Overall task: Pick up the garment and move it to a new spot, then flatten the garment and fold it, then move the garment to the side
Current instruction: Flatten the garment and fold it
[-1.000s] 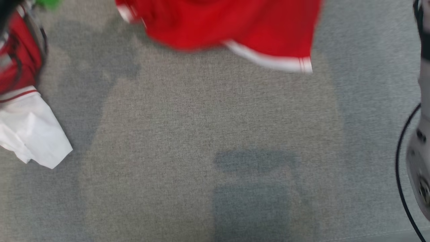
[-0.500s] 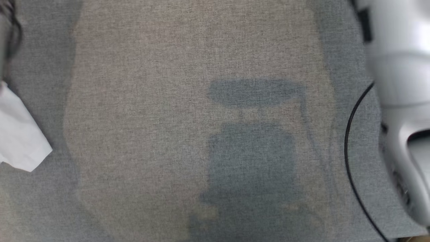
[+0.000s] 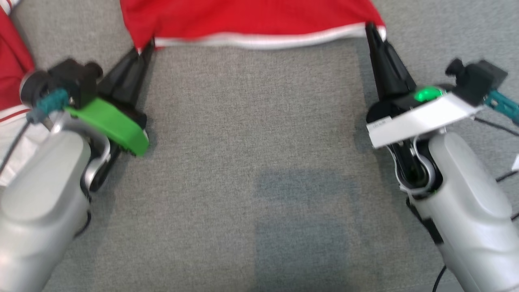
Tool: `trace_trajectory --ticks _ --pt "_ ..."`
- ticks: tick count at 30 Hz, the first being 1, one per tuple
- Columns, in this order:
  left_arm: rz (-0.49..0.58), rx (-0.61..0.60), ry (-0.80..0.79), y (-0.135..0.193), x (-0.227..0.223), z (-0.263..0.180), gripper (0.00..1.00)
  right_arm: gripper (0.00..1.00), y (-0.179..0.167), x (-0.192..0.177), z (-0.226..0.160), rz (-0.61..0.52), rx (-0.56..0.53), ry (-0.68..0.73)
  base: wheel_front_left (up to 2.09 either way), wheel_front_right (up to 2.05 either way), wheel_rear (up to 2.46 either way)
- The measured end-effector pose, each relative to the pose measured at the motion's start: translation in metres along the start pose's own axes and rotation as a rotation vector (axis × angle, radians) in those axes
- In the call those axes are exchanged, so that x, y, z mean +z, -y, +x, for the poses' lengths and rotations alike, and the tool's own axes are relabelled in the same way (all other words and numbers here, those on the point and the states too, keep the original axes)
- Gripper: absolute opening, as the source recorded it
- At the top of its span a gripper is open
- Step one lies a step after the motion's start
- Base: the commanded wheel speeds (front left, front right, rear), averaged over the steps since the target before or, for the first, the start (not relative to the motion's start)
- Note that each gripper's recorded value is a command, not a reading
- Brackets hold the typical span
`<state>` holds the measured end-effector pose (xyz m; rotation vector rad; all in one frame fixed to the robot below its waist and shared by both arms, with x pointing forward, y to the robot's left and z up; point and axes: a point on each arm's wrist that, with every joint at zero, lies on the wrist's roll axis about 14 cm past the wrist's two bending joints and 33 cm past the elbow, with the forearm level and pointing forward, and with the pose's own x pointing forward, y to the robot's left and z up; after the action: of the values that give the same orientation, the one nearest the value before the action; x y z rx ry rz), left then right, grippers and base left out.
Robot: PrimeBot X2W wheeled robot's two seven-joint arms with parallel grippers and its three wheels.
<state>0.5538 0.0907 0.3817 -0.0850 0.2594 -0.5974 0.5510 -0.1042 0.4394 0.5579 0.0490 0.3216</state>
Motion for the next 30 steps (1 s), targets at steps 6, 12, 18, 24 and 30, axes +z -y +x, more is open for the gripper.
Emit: trace_trajectory --ticks 6,12,18,24,30 --pt "-0.037 -0.024 -0.013 0.036 -0.005 -0.046 0.0 0.0 -0.004 0.02 -0.052 0.008 -0.035 0.016 0.0 0.0 0.0" --pt "-0.091 -0.073 -0.086 0.091 -0.017 -0.102 0.0 0.0 -0.012 0.032 -0.114 -0.006 -0.046 -0.01 0.0 0.0 0.0" --pt "-0.299 0.005 -0.086 0.137 -0.012 -0.158 0.0 0.0 -0.025 0.028 -0.189 -0.051 -0.086 -0.096 0.0 0.0 0.0" --pt "-0.366 0.059 -0.075 0.14 -0.008 -0.176 0.0 0.0 -0.032 0.031 -0.213 -0.045 -0.132 -0.102 0.0 0.0 0.0" --pt "-0.376 0.042 -0.113 0.14 -0.013 -0.174 0.0 0.0 -0.035 0.041 -0.193 -0.071 -0.102 -0.087 0.0 0.0 0.0"
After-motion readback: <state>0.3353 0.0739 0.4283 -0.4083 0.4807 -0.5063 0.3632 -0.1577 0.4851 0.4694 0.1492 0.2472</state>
